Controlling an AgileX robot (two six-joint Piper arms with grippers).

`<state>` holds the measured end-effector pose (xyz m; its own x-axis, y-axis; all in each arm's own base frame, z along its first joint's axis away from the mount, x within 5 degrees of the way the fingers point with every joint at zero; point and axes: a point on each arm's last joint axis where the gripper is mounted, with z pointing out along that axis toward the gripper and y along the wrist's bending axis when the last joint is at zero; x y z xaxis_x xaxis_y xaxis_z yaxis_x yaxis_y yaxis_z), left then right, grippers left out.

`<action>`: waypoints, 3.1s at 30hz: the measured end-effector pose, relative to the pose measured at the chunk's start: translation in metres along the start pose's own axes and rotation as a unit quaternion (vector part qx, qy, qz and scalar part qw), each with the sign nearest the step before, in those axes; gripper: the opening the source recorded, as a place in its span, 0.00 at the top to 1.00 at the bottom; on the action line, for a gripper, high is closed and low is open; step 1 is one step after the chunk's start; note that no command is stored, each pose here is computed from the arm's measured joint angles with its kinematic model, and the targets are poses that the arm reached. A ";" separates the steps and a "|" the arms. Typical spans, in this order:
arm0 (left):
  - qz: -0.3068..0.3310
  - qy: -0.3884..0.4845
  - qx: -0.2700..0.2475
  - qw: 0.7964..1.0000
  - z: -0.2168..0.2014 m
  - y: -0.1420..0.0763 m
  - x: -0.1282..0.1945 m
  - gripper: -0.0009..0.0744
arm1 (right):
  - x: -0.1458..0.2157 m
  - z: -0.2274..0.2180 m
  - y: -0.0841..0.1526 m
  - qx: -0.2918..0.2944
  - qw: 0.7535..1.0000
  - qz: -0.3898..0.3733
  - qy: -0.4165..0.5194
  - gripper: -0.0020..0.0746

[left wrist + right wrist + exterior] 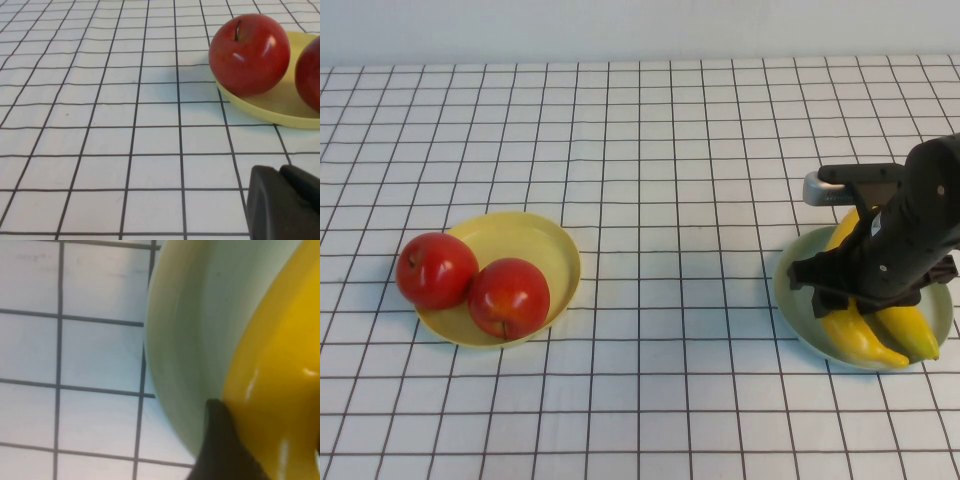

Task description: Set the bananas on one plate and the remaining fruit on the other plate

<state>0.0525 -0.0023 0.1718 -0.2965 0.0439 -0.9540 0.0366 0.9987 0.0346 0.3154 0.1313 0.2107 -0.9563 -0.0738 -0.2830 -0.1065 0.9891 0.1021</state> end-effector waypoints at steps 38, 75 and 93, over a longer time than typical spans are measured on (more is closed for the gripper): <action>0.000 0.000 0.000 1.000 0.000 0.000 0.000 0.99 | 0.154 -0.195 -0.049 -0.066 0.944 -0.030 -0.323 0.99; 0.000 0.000 0.000 1.000 0.000 0.000 0.000 0.99 | 0.259 -0.056 -0.098 -0.002 0.871 -0.001 -0.491 0.99; 0.000 0.000 0.000 1.000 0.000 0.000 0.000 0.99 | 0.270 -0.053 -0.101 0.013 0.873 0.018 -0.488 0.99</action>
<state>0.0525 -0.0023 0.1718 -0.2965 0.0439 -0.9540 0.0366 0.9987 0.0346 0.0534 0.0050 0.1747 -0.2703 0.0889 -0.9587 -0.0622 0.9920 0.1095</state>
